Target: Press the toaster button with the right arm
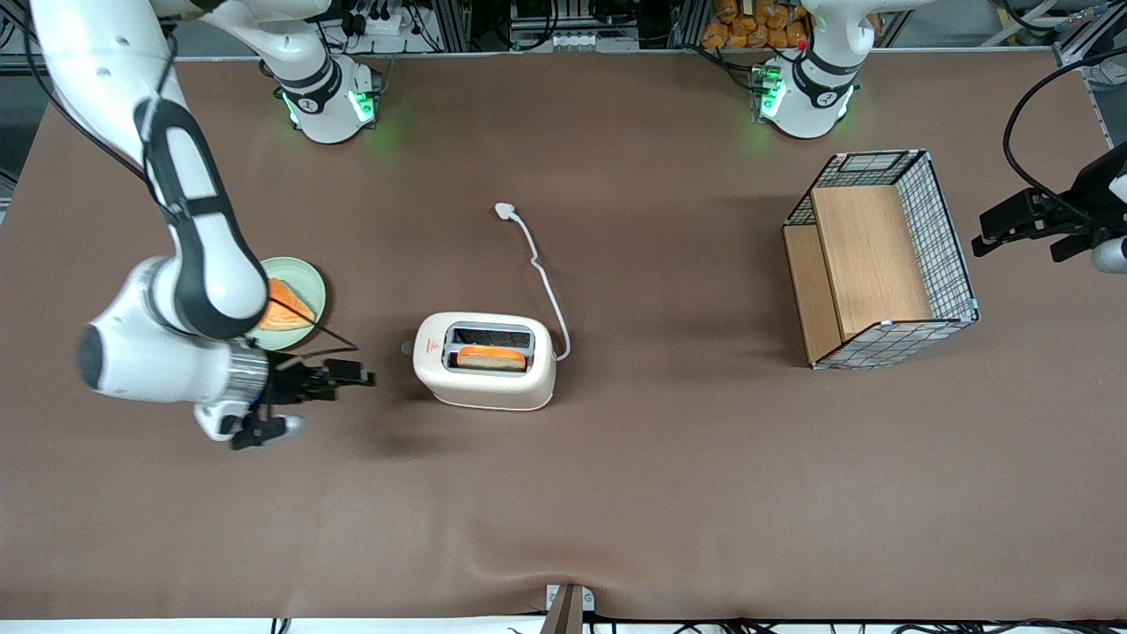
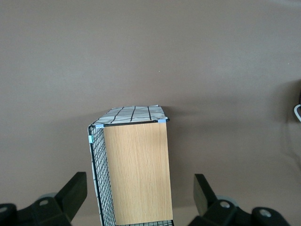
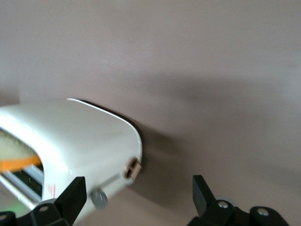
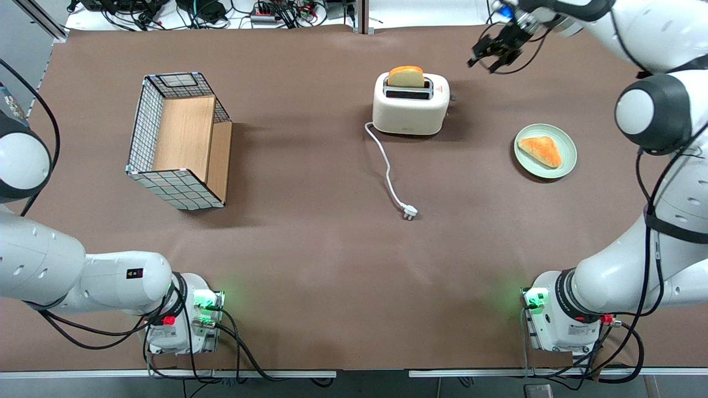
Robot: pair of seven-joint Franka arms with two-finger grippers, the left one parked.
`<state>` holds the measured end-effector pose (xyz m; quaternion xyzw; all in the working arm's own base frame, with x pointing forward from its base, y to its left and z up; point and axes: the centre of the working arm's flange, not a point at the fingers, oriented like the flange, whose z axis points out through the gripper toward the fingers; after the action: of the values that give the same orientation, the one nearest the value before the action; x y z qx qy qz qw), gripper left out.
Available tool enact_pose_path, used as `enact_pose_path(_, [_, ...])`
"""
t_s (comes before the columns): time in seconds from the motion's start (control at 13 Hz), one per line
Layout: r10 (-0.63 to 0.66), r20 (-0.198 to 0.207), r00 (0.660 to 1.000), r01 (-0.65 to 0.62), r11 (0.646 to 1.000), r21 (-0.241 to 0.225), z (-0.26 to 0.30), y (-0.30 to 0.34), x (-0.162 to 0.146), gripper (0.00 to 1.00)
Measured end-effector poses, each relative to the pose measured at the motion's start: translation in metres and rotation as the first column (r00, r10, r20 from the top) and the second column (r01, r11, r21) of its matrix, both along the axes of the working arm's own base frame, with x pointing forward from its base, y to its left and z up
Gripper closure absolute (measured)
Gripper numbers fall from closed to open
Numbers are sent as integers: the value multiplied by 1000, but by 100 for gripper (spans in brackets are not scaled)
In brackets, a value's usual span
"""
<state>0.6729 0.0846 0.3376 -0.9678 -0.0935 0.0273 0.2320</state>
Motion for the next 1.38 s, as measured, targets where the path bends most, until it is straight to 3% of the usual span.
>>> enact_pose_path(0.23, [5,-35,999,-7,998,-58,69,-59,-21,0])
enact_pose_path(0.46, [56,-10,998,-57,980,-192,129,-82,-43,0])
enact_pose_path(0.85, [8,-30,1000,-18,941,-339,211,-109,-90,0])
enact_pose_path(1.08, [-83,-24,996,67,920,-385,248,-111,-113,0])
enact_pose_path(1.38, [-222,-10,975,199,893,-404,276,-123,-132,0])
